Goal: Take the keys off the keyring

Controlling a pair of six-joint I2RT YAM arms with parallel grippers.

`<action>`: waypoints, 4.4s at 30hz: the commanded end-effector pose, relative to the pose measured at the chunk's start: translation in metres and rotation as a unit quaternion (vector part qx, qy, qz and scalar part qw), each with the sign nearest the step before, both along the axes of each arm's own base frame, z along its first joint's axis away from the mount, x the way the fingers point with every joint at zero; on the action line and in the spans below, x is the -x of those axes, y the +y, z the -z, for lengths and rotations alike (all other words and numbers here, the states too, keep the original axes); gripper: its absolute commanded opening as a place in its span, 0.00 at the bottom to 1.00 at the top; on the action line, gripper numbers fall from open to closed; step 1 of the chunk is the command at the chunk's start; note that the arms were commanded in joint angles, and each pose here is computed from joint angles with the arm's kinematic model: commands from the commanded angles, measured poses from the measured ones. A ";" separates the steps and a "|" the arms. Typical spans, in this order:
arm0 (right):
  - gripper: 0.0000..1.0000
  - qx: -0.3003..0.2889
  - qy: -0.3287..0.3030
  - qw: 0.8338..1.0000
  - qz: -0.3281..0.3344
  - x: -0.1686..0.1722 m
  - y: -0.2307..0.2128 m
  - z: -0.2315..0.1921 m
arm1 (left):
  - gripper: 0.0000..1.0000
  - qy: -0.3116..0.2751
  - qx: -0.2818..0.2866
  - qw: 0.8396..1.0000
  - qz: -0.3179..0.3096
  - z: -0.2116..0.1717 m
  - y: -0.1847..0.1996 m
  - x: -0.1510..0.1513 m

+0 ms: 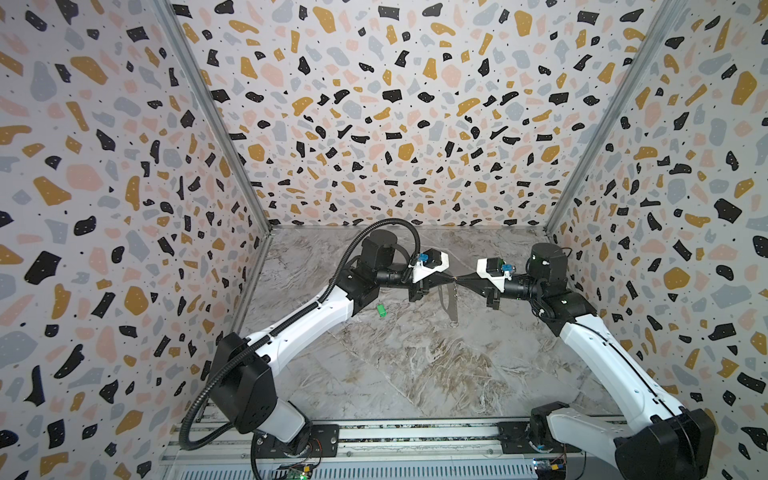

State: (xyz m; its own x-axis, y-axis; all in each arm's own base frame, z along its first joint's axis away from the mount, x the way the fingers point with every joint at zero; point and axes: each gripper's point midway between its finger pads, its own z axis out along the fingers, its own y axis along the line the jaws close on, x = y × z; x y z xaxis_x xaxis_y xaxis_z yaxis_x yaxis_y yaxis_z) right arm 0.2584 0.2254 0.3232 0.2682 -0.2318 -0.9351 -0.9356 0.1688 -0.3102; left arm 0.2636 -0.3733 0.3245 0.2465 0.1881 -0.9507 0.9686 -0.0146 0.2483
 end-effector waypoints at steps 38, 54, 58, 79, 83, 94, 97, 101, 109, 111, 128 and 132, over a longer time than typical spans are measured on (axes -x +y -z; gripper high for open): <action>0.01 0.045 0.024 0.998 0.031 -0.011 0.006 0.002 | 0.29 -0.254 -0.213 0.933 -0.141 -0.009 -0.005 -0.019; 0.00 0.042 0.017 0.999 0.025 -0.007 0.007 -0.001 | 0.20 -0.262 -0.244 0.919 -0.166 0.001 -0.009 -0.028; 0.00 0.042 0.016 0.999 0.025 -0.007 0.007 -0.001 | 0.15 -0.260 -0.238 0.922 -0.162 0.001 -0.011 -0.026; 0.36 0.050 -0.099 0.984 0.141 -0.022 -0.032 -0.012 | 0.00 -0.143 -0.085 0.976 -0.140 -0.032 0.004 -0.027; 0.38 0.055 -0.116 0.977 0.171 -0.029 -0.039 -0.006 | 0.00 -0.113 -0.037 0.984 -0.129 -0.043 0.008 -0.026; 0.43 0.040 -0.147 0.972 0.177 -0.038 -0.030 -0.007 | 0.00 -0.060 0.048 0.993 -0.093 -0.060 0.011 -0.022; 0.44 0.030 -0.152 0.975 0.161 -0.032 -0.023 -0.012 | 0.00 -0.051 0.058 0.993 -0.087 -0.062 0.009 -0.023; 0.45 0.021 -0.151 0.977 0.148 -0.027 -0.015 -0.015 | 0.00 -0.046 0.070 0.993 -0.079 -0.065 0.007 -0.021; 0.43 -0.015 -0.144 0.978 0.151 -0.027 -0.013 -0.032 | 0.00 -0.036 0.084 0.993 -0.072 -0.067 0.005 -0.020; 0.42 -0.020 -0.140 0.978 0.156 -0.031 -0.013 -0.034 | 0.00 -0.033 0.084 0.994 -0.070 -0.066 0.005 -0.019; 0.32 -0.070 -0.118 0.983 0.121 -0.025 -0.003 -0.050 | 0.00 -0.034 0.079 0.994 -0.063 -0.063 0.005 -0.016; 0.26 -0.072 -0.118 0.983 0.118 -0.024 -0.002 -0.051 | 0.00 -0.034 0.080 0.994 -0.062 -0.064 0.005 -0.016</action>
